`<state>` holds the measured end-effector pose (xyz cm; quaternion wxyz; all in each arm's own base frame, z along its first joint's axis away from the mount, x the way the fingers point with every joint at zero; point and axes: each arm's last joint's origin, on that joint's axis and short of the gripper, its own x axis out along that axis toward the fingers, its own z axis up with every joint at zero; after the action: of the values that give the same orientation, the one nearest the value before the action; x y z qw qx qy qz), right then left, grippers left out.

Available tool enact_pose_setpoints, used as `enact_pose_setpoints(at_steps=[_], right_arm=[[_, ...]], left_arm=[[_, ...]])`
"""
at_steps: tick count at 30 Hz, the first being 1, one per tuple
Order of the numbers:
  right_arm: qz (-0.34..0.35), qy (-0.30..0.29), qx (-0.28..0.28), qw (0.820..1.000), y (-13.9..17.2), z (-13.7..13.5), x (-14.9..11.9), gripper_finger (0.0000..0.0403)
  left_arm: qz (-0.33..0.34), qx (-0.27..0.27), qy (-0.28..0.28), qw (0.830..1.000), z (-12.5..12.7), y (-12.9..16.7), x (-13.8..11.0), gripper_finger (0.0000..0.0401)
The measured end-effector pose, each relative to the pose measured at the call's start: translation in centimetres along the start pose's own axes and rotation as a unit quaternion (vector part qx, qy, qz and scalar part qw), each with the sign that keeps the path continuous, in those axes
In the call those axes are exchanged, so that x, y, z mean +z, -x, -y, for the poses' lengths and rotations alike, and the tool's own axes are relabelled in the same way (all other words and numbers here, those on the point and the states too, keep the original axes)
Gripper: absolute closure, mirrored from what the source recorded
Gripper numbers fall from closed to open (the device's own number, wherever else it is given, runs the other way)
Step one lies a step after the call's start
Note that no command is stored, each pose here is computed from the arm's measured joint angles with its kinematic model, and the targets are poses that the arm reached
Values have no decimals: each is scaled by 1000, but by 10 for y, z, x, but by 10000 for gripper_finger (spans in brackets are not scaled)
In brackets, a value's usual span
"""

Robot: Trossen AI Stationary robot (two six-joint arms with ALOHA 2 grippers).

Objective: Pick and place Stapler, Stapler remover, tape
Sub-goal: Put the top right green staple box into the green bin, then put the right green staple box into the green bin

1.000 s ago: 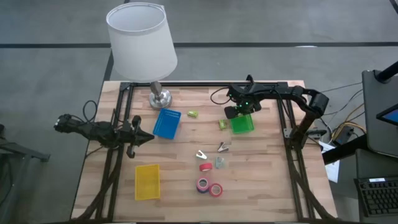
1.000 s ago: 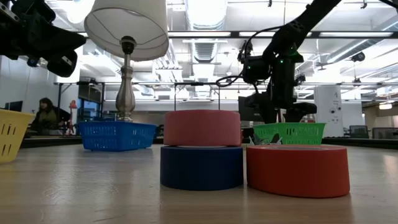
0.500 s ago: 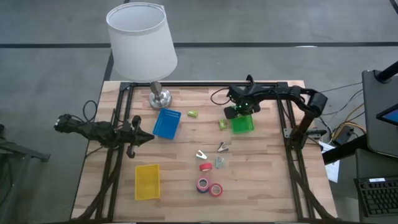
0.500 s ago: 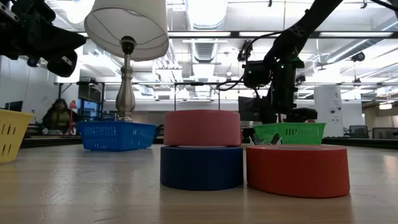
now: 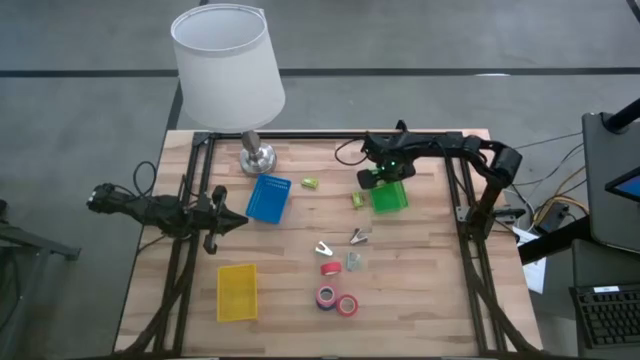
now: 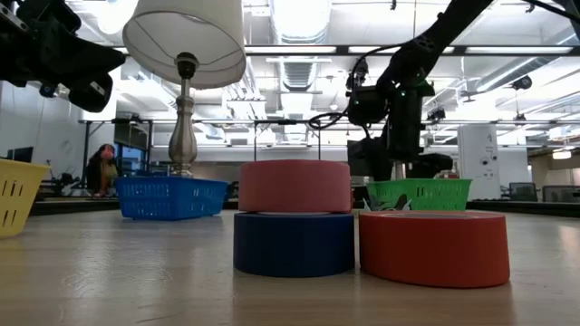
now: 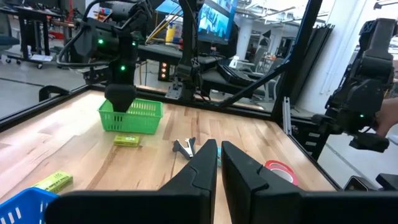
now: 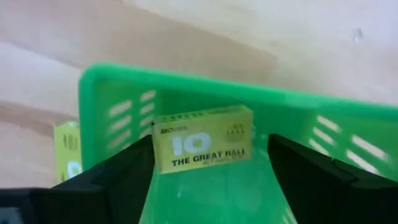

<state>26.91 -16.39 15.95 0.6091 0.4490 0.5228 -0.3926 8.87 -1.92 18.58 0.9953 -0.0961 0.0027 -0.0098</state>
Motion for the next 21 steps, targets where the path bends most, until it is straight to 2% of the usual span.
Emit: enact_pose_setpoints(at_steps=[4, 9, 14, 21], right_arm=[[-22, 23, -6, 999, 9, -5, -3, 73], [0, 56, 1, 998, 29, -19, -6, 64], [43, 106, 34, 993, 55, -45, -6, 70], [111, 127, 112, 979, 89, -80, -4, 78]], left_arm=[[0, 0, 0, 1000, 0, 0, 0, 376], [0, 0, 0, 1000, 0, 0, 0, 375], [0, 0, 0, 1000, 0, 0, 0, 375], [0, 0, 0, 1000, 0, 0, 0, 375]])
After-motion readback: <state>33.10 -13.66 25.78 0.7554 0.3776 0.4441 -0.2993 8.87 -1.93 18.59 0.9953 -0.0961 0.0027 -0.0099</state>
